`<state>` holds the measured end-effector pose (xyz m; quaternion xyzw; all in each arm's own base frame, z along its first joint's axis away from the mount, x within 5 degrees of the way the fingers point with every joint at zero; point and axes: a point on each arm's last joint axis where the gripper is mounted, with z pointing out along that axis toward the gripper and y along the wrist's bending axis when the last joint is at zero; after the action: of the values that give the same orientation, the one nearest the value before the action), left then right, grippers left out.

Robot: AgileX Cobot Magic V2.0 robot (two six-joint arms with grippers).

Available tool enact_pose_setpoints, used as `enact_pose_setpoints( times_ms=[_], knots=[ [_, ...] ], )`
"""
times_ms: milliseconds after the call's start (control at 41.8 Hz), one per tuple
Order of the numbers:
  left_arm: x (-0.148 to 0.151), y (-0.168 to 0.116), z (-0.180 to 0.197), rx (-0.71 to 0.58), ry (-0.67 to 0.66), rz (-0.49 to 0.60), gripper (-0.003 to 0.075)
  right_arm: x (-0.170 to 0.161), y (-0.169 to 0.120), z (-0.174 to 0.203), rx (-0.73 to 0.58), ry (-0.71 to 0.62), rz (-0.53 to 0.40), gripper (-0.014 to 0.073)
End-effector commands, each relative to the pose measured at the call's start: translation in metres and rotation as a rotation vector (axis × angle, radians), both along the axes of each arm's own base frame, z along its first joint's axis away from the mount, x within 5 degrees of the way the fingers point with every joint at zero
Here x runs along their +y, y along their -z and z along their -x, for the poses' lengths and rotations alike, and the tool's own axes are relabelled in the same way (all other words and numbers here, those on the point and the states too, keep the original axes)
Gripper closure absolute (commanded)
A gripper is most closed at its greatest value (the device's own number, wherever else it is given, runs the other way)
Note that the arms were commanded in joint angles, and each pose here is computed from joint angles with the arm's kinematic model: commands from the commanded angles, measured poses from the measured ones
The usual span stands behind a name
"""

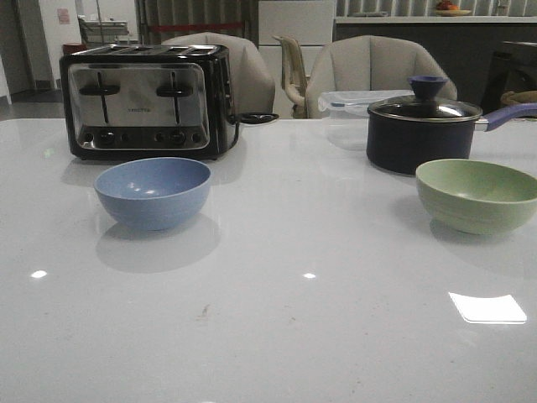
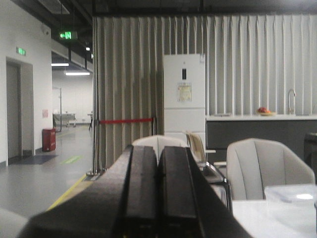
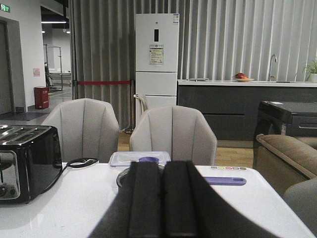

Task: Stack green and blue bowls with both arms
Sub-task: 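Move the right gripper down toward the pale green bowl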

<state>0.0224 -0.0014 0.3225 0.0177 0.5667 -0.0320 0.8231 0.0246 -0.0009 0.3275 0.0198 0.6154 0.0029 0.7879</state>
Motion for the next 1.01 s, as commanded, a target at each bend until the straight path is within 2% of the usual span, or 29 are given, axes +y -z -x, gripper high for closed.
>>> enact_pose_setpoints(
  times_ms=[0,192,407,575,718,862,934,982],
  knots=[
    [0.000,-0.039,0.005,-0.034,0.004,0.011,0.0622,0.000,-0.035,-0.002,-0.011,0.010,0.010,0.0556],
    [0.000,-0.066,-0.013,0.197,-0.005,-0.002,0.0622,-0.002,-0.052,-0.025,0.184,0.014,0.003,0.0556],
    [-0.002,-0.048,-0.048,0.492,-0.012,-0.021,0.0622,-0.003,-0.029,-0.059,0.481,0.016,-0.006,0.0556],
    [-0.004,-0.031,-0.067,0.663,-0.014,-0.030,0.0622,-0.004,-0.008,-0.078,0.704,0.018,-0.012,0.0556],
    [-0.004,-0.022,-0.075,0.759,-0.016,-0.037,0.0622,-0.004,0.003,-0.088,0.813,0.019,-0.015,0.0556],
    [-0.004,-0.019,-0.080,0.798,-0.017,-0.034,0.0620,-0.004,0.009,-0.096,0.872,0.019,-0.016,0.0552],
    [-0.005,-0.018,-0.082,0.807,-0.017,-0.035,0.0599,-0.004,0.010,-0.098,0.886,0.019,-0.017,0.0493],
    [-0.005,-0.018,-0.082,0.809,-0.018,-0.035,0.0547,-0.005,0.012,-0.099,0.895,0.020,-0.016,0.0410]
  ],
)
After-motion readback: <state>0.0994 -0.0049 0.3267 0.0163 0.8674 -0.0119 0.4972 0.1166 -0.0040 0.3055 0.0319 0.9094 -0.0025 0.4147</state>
